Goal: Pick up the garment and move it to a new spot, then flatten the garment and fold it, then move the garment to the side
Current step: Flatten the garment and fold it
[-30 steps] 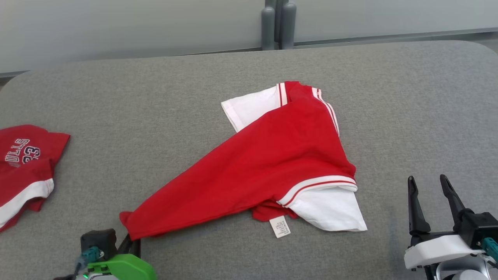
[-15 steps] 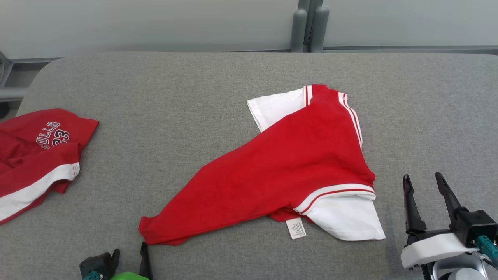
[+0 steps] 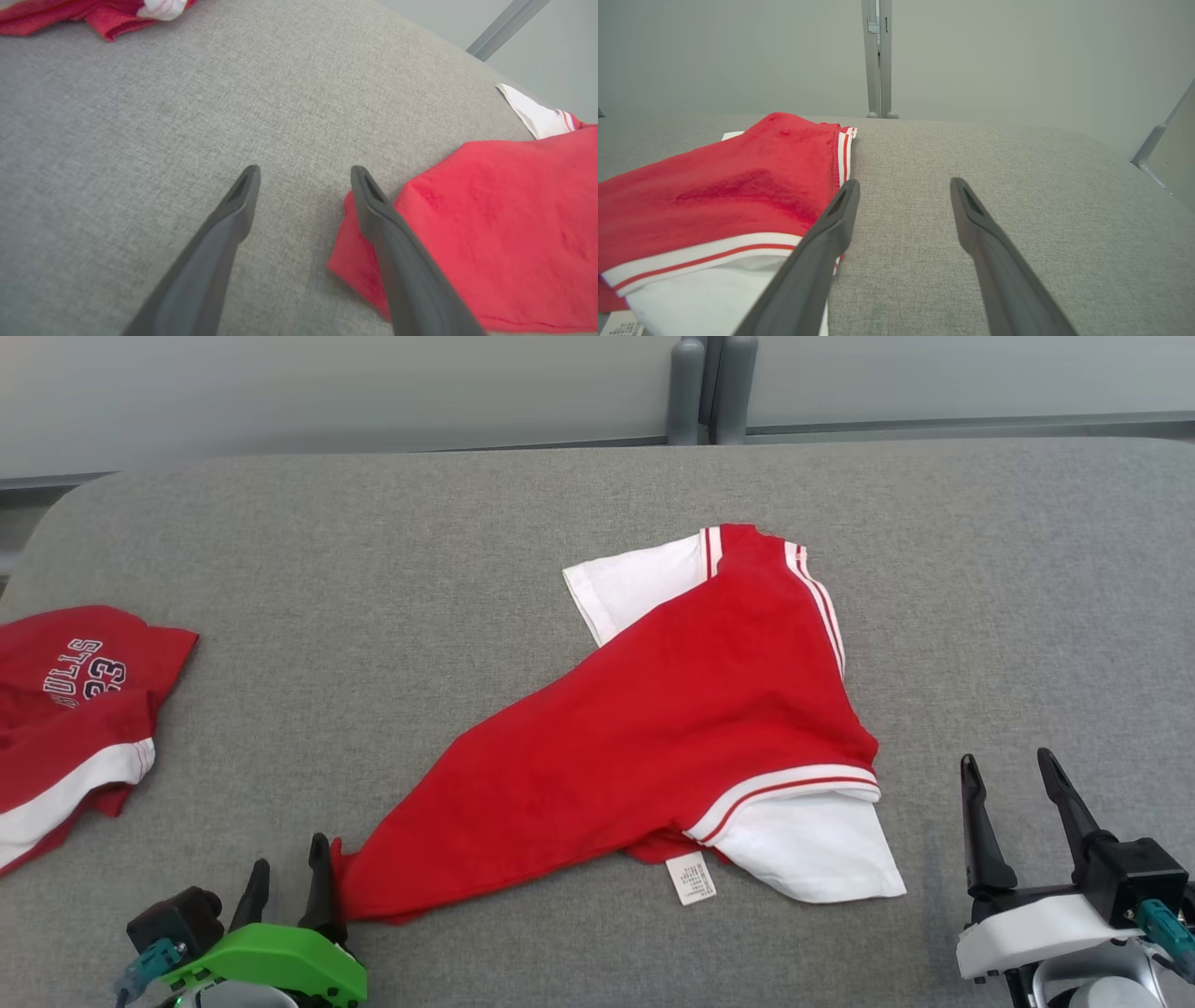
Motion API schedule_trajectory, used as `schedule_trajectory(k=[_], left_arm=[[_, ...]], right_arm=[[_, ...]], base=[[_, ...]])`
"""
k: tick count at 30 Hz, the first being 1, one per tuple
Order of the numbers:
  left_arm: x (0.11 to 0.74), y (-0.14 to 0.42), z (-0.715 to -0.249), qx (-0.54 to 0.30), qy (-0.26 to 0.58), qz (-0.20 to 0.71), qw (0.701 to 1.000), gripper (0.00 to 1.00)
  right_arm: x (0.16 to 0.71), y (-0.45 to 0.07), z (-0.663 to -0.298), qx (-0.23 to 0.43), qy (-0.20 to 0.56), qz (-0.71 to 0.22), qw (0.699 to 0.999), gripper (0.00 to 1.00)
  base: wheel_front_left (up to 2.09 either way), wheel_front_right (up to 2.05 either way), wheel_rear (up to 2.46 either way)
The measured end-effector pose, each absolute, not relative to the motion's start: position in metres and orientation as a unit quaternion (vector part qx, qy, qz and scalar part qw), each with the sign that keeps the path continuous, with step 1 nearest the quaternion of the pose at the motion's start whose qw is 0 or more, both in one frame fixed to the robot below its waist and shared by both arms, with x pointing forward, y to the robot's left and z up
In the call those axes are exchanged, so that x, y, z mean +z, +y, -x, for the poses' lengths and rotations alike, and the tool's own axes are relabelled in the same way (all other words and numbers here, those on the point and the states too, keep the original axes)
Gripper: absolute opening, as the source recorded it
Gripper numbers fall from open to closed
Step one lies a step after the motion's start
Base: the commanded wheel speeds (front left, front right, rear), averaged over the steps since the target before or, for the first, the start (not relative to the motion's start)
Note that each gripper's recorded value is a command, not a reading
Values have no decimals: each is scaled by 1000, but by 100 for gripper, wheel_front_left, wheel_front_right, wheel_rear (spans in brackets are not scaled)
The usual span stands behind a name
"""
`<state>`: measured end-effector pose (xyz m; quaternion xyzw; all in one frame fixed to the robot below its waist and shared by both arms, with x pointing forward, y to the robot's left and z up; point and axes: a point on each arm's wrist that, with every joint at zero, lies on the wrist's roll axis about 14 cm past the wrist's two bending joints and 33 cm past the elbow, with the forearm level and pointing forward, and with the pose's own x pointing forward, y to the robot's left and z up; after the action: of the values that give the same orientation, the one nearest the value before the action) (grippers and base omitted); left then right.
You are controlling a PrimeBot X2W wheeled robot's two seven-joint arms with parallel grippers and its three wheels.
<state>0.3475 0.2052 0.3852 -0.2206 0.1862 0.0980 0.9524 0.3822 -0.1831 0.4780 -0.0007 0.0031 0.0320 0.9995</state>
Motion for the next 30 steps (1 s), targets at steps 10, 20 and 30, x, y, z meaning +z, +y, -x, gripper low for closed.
schedule_trajectory(k=[10, 20, 30], left_arm=[[393, 169, -369, 25, 213, 224, 951, 100], [426, 95, -371, -139, 211, 177, 951, 100], [502, -63, -370, -413, 169, 82, 891, 100]], right_arm=[[475, -192, -380, 19, 8, 4, 1000, 100], [479, -204, -372, 0, 4, 7, 1000, 100], [488, -227, -366, -37, -7, 4, 999, 100]], base=[[0, 0, 0], [0, 0, 0], [0, 0, 0]])
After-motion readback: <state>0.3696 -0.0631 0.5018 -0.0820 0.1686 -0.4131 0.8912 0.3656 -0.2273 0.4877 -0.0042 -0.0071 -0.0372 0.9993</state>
